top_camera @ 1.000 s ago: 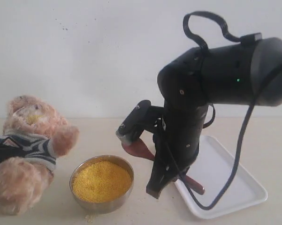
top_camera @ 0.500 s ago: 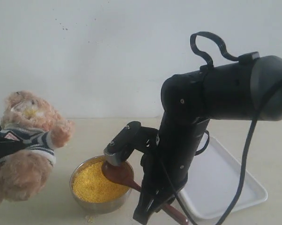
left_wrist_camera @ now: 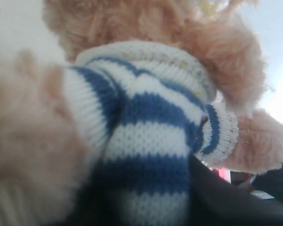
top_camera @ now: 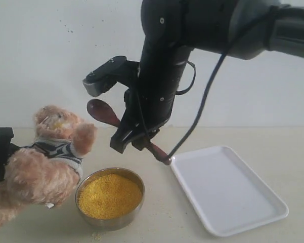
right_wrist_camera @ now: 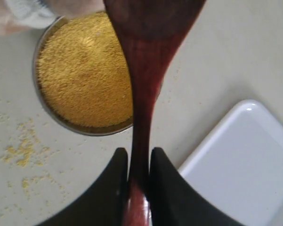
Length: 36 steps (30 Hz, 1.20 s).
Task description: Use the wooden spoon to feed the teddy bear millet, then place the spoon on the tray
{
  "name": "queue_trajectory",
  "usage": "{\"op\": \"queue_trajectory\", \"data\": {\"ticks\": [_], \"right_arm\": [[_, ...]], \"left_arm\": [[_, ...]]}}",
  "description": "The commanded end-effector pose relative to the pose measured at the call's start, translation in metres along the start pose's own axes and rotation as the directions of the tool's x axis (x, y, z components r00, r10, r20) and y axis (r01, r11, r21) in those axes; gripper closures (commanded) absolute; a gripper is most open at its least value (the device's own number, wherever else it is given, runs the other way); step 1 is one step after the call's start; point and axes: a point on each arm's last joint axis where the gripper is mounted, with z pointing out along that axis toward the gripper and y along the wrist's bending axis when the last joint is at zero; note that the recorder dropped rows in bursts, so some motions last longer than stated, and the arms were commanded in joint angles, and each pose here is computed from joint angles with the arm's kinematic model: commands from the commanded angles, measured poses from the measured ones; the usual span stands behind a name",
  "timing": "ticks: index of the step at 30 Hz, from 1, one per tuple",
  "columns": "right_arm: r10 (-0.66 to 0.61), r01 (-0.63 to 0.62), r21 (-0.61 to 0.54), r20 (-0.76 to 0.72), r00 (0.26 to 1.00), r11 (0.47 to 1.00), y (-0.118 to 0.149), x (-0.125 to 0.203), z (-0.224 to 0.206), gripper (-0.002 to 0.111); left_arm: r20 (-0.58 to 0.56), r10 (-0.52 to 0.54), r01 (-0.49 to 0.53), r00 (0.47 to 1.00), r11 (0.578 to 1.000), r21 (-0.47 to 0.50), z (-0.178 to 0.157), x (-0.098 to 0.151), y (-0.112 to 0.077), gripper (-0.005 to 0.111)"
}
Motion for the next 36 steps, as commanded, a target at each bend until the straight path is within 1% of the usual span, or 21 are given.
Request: {"op": "queue_trajectory", "data": {"ticks": [1, 3, 5, 7, 9, 11, 12, 15, 17, 20, 21, 23, 24, 26, 27, 30, 32, 33, 35, 36], "right_arm": [[-0.020, 0.021, 0.027, -0.029, 0.999, 0.999, -0.001, -0.009, 0.013, 0.109], [-0.087, 0.087, 0.013, -0.039, 0.995, 0.996, 0.008, -0.013, 0.019, 0.109], [-0.176, 0.179, 0.032, -0.064, 0.982, 0.983, 0.013, -0.014, 0.025, 0.109], [-0.251, 0.267, 0.114, -0.136, 0.958, 0.957, 0.010, -0.014, 0.033, 0.109], [-0.288, 0.333, 0.206, -0.221, 0.932, 0.920, 0.003, -0.013, 0.041, 0.109], [-0.284, 0.372, 0.305, -0.295, 0.912, 0.877, -0.007, -0.012, 0.045, 0.109], [-0.263, 0.362, 0.331, -0.307, 0.915, 0.872, -0.009, -0.011, 0.048, 0.109], [-0.270, 0.362, 0.306, -0.305, 0.913, 0.880, -0.007, -0.011, 0.053, 0.109], [-0.327, 0.408, 0.250, -0.309, 0.893, 0.878, -0.003, -0.011, 0.057, 0.109], [-0.422, 0.504, 0.191, -0.349, 0.837, 0.842, 0.000, -0.010, 0.072, 0.109], [-0.436, 0.520, 0.174, -0.363, 0.823, 0.836, -0.001, -0.009, 0.079, 0.109], [-0.435, 0.522, 0.141, -0.396, 0.808, 0.841, -0.001, -0.002, 0.097, 0.109], [-0.445, 0.541, 0.134, -0.424, 0.789, 0.830, -0.001, 0.001, 0.104, 0.109], [-0.477, 0.603, 0.128, -0.492, 0.728, 0.788, 0.004, 0.007, 0.114, 0.109], [-0.495, 0.642, 0.122, -0.534, 0.685, 0.757, 0.009, 0.012, 0.120, 0.109], [-0.513, 0.666, 0.109, -0.549, 0.660, 0.738, 0.017, 0.013, 0.123, 0.109], [-0.534, 0.709, 0.130, -0.568, 0.626, 0.693, 0.024, 0.008, 0.121, 0.109], [-0.545, 0.735, 0.144, -0.582, 0.604, 0.662, 0.028, 0.005, 0.119, 0.109], [-0.573, 0.754, 0.153, -0.559, 0.599, 0.639, 0.038, -0.001, 0.119, 0.109], [-0.597, 0.774, 0.149, -0.553, 0.581, 0.615, 0.045, -0.004, 0.122, 0.109]], "left_arm": [[0.007, -0.010, 0.010, 1.000, 0.999, 0.041, 0.000, -0.003, -0.005, 0.103], [0.019, -0.010, 0.010, 1.000, 1.000, 0.012, 0.000, -0.004, -0.002, 0.103], [0.039, -0.010, 0.012, 0.999, 0.999, -0.032, 0.000, -0.006, 0.002, 0.103], [0.045, -0.012, 0.014, 0.999, 0.999, -0.038, -0.001, -0.007, 0.003, 0.103], [0.051, -0.014, 0.016, 0.999, 0.999, -0.038, -0.003, -0.008, 0.004, 0.103], [0.058, -0.020, 0.023, 0.998, 0.999, -0.041, -0.004, -0.009, 0.005, 0.103], [0.072, -0.024, 0.028, 0.997, 0.998, -0.055, -0.007, -0.011, 0.008, 0.103], [0.107, -0.035, 0.044, 0.994, 0.995, -0.085, -0.013, -0.016, 0.013, 0.103], [0.120, -0.038, 0.050, 0.992, 0.995, -0.092, -0.016, -0.018, 0.015, 0.103], [0.124, -0.040, 0.052, 0.991, 0.994, -0.093, -0.017, -0.019, 0.016, 0.103], [0.123, -0.025, 0.037, 0.992, 0.995, -0.095, -0.017, -0.019, 0.016, 0.103], [0.115, 0.032, -0.021, 0.993, 0.995, -0.096, -0.017, -0.019, 0.015, 0.103], [0.112, 0.054, -0.043, 0.992, 0.994, -0.097, -0.017, -0.019, 0.015, 0.103], [0.112, 0.057, -0.046, 0.992, 0.994, -0.097, -0.017, -0.019, 0.015, 0.103], [0.112, 0.057, -0.046, 0.992, 0.994, -0.097, -0.017, -0.019, 0.015, 0.103], [0.113, 0.057, -0.045, 0.992, 0.994, -0.099, -0.017, -0.019, 0.015, 0.103], [0.113, 0.057, -0.045, 0.992, 0.994, -0.099, -0.017, -0.019, 0.015, 0.103], [0.113, 0.057, -0.045, 0.992, 0.994, -0.101, -0.017, -0.019, 0.016, 0.103], [0.114, 0.057, -0.045, 0.992, 0.994, -0.103, -0.017, -0.019, 0.016, 0.103], [0.114, 0.057, -0.045, 0.992, 0.994, -0.103, -0.017, -0.019, 0.016, 0.103]]}}
